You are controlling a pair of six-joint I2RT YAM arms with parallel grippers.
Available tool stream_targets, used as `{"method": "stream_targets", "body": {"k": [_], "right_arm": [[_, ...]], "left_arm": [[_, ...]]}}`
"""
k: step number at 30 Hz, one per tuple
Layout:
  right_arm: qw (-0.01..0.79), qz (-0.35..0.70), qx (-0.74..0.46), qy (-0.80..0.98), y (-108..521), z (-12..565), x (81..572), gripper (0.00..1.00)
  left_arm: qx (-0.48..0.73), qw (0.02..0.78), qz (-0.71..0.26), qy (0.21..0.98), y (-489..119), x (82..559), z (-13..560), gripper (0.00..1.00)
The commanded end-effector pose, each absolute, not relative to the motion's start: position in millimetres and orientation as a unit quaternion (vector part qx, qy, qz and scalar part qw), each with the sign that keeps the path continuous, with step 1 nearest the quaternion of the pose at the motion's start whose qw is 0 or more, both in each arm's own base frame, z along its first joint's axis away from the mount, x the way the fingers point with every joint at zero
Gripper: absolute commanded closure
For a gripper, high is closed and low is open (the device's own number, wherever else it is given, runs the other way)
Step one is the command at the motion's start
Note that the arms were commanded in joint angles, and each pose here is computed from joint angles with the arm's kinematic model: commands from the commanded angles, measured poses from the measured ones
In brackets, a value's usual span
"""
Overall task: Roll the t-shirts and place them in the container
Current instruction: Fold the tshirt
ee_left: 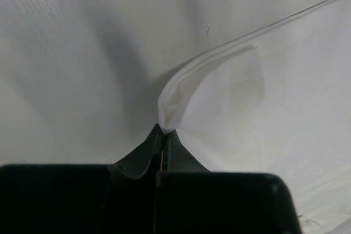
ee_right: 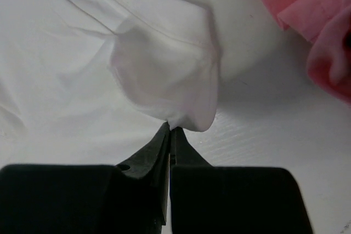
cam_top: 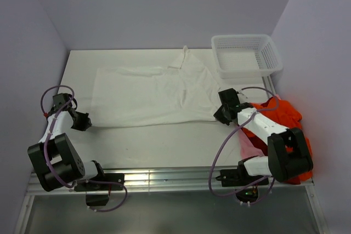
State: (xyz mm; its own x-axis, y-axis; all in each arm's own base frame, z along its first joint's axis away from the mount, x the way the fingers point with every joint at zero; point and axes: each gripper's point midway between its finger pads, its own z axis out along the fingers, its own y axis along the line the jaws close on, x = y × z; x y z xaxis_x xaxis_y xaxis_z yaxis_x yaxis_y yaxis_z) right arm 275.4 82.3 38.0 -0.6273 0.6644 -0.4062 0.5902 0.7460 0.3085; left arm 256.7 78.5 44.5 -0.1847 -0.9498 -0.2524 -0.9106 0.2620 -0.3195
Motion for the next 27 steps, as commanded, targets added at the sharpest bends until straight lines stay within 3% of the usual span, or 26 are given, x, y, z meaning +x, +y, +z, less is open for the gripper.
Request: {"method": "stream_targets", "body": {"k": [1,27], "right_arm": [[0.259,0.060,0.360,0.894,73,32,265,1.00],[0.256,0.067,0.386,0.884,58,16,209,1.00]], "left_arm": [[-0.600,0.209,-0.034,0.772,85,254,44,1.00],[-0.636,0.218,-0.002,0.740,84,220,67,1.00]]}}
